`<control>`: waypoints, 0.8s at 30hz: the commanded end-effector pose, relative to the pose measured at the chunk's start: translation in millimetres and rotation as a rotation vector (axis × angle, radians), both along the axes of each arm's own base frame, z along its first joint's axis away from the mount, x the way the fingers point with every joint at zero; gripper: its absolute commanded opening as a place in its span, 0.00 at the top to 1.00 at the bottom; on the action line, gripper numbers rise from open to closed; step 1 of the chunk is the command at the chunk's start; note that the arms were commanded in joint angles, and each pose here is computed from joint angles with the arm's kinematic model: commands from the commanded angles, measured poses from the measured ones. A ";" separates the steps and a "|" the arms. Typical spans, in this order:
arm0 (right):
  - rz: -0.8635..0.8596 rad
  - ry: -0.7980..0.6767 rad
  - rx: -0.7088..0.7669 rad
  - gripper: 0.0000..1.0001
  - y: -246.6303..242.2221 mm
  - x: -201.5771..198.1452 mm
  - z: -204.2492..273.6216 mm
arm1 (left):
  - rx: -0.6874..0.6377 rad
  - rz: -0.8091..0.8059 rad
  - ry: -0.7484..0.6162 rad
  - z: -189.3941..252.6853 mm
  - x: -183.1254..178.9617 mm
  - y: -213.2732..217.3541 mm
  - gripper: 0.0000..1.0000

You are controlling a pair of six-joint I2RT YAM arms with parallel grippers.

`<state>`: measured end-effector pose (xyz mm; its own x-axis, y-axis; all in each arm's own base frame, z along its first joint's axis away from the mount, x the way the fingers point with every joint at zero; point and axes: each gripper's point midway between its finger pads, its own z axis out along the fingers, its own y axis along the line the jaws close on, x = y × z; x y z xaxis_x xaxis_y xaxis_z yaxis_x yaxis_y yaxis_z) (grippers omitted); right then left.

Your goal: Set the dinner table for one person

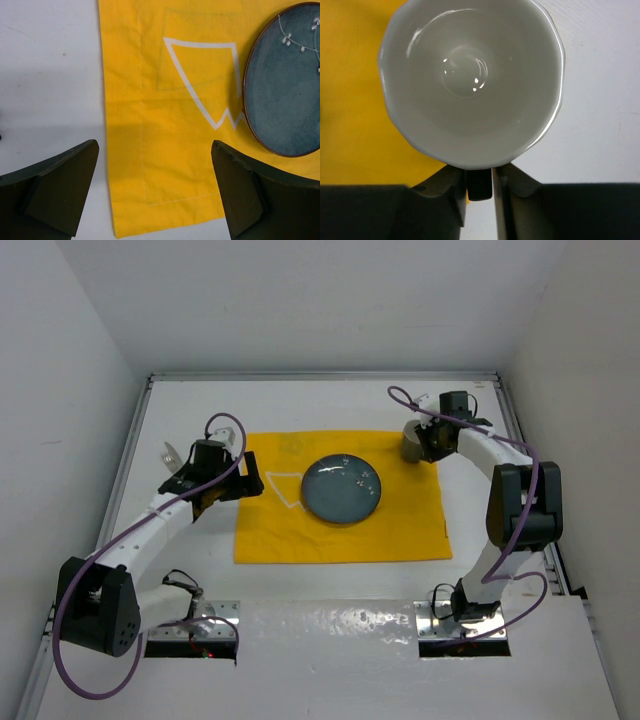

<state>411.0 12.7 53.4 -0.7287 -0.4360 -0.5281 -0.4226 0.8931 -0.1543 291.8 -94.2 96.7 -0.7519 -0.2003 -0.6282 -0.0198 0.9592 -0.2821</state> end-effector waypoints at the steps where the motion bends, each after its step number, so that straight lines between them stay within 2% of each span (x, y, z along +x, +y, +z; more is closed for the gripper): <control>1: -0.038 -0.055 -0.010 0.71 -10.0 6.5 24.6 | 0.007 0.012 -0.029 4.3 7.3 4.8 0.06; 2: -0.037 -0.062 -0.004 0.59 -8.4 8.9 28.0 | 0.009 0.015 -0.030 4.6 7.5 5.0 0.06; 4: -0.038 -0.080 0.020 0.53 -4.9 11.7 39.0 | 0.011 0.024 -0.028 5.0 7.4 6.5 0.06; 7: -0.054 -0.137 0.052 0.39 -0.3 16.5 63.5 | 0.013 0.043 -0.021 5.9 6.7 8.6 0.06; 11: -0.085 -0.249 0.086 0.29 3.0 18.5 108.1 | 0.041 0.132 -0.005 10.7 7.0 20.9 0.08; 16: -0.176 -0.354 0.150 0.26 16.8 7.3 159.4 | 0.089 0.310 0.022 18.7 7.2 56.2 0.20; 21: -0.295 -0.359 0.170 0.27 46.2 -19.8 151.4 | 0.155 0.494 0.052 14.9 7.2 112.9 0.33; 24: -0.351 -0.304 0.217 0.29 58.1 -38.0 135.3 | 0.179 0.559 0.073 11.9 14.7 135.7 0.44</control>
<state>387.5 71.9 209.3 -0.5463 -0.1801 -0.8180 -0.1879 0.9781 -0.0899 295.0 16.0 97.9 -0.6520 -0.4478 -0.6118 -0.4797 0.8686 -0.1246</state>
